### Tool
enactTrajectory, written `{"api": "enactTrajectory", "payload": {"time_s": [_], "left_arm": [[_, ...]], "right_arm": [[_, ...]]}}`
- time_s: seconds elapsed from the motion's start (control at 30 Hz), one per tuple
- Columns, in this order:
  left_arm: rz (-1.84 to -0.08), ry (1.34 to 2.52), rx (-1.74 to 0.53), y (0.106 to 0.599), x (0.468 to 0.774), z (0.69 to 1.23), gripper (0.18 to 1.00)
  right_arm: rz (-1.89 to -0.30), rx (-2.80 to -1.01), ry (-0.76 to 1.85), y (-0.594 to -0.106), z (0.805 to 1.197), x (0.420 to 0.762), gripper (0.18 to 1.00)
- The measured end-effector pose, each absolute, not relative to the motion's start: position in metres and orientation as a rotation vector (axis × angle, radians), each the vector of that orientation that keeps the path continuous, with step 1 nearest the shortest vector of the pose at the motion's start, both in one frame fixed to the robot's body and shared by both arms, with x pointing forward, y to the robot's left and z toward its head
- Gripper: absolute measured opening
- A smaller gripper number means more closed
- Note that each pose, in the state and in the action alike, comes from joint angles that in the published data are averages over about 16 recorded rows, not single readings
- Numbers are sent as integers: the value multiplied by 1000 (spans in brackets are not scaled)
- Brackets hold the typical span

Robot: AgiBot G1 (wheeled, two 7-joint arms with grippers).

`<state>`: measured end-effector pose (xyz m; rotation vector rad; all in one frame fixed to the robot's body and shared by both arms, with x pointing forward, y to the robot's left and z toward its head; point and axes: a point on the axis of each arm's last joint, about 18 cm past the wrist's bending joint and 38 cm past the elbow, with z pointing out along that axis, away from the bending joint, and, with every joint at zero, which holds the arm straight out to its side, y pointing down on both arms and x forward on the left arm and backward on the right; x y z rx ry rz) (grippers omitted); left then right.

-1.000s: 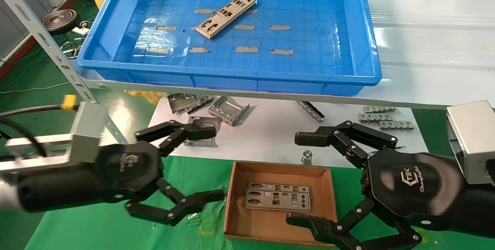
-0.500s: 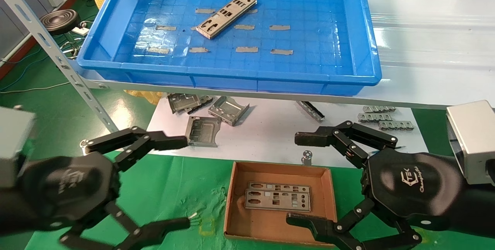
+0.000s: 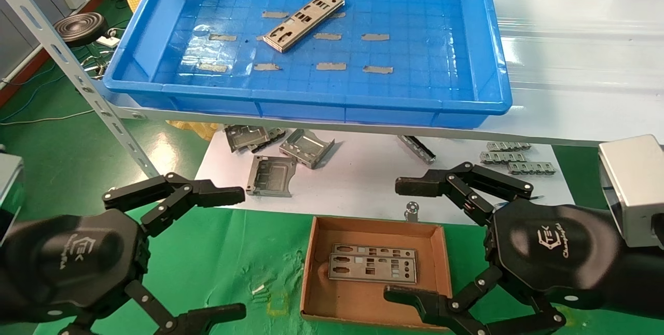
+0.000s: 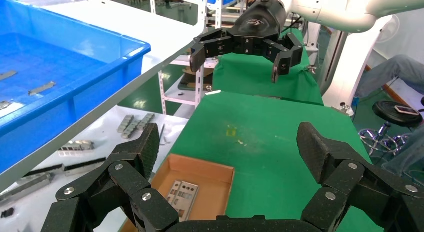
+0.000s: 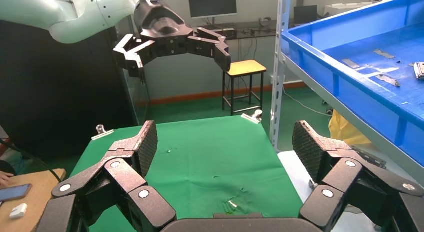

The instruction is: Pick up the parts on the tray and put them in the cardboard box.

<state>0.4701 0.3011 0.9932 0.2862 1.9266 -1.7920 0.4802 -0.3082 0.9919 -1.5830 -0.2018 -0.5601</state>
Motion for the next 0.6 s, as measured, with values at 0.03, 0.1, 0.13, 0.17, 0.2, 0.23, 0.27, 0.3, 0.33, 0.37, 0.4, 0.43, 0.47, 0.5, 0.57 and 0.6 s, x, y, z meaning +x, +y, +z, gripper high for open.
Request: {"api": "enactTrajectory", "payload": {"time_s": [0.03, 0.1, 0.13, 0.17, 0.2, 0.23, 0.27, 0.3, 0.33, 0.37, 0.4, 0.43, 0.47, 0.5, 0.57, 0.6], "left_arm": [[-1793, 1926, 285, 301, 471, 993, 1001], [-1794, 1926, 284, 301, 471, 993, 1001], [-1795, 1926, 284, 301, 472, 993, 1001], [-1795, 1926, 283, 301, 472, 993, 1001], [-1796, 1926, 283, 301, 472, 993, 1001], [-1796, 1925, 282, 301, 473, 993, 1001], [-1796, 1925, 282, 301, 473, 993, 1001], [-1797, 1925, 281, 300, 473, 993, 1001], [-1797, 1925, 281, 300, 473, 993, 1001], [-1797, 1925, 281, 300, 474, 992, 1001], [-1797, 1925, 280, 300, 474, 992, 1001], [-1797, 1925, 280, 300, 474, 992, 1001], [-1798, 1925, 280, 300, 474, 992, 1001], [-1798, 1925, 280, 300, 474, 992, 1001], [-1798, 1925, 279, 300, 475, 992, 1001], [-1798, 1924, 279, 300, 475, 992, 1001]], "right_arm": [[-560, -1583, -202, -308, 992, 480, 1001], [-560, -1583, -202, -308, 992, 480, 1001], [-560, -1583, -202, -308, 992, 480, 1001], [-560, -1583, -202, -308, 992, 480, 1001], [-560, -1583, -202, -308, 992, 480, 1001], [-560, -1583, -202, -308, 992, 480, 1001], [-560, -1583, -202, -308, 992, 480, 1001], [-560, -1583, -202, -308, 992, 480, 1001], [-560, -1583, -202, -308, 992, 480, 1001], [-560, -1583, -202, -308, 992, 480, 1001], [-560, -1583, -202, -308, 992, 480, 1001], [-560, -1583, -202, -308, 992, 480, 1001], [-560, -1583, -202, -308, 992, 480, 1001], [-560, -1583, -202, -308, 992, 480, 1001], [-560, -1583, -202, -308, 992, 480, 1001], [-560, -1583, -202, -308, 992, 480, 1001]]}}
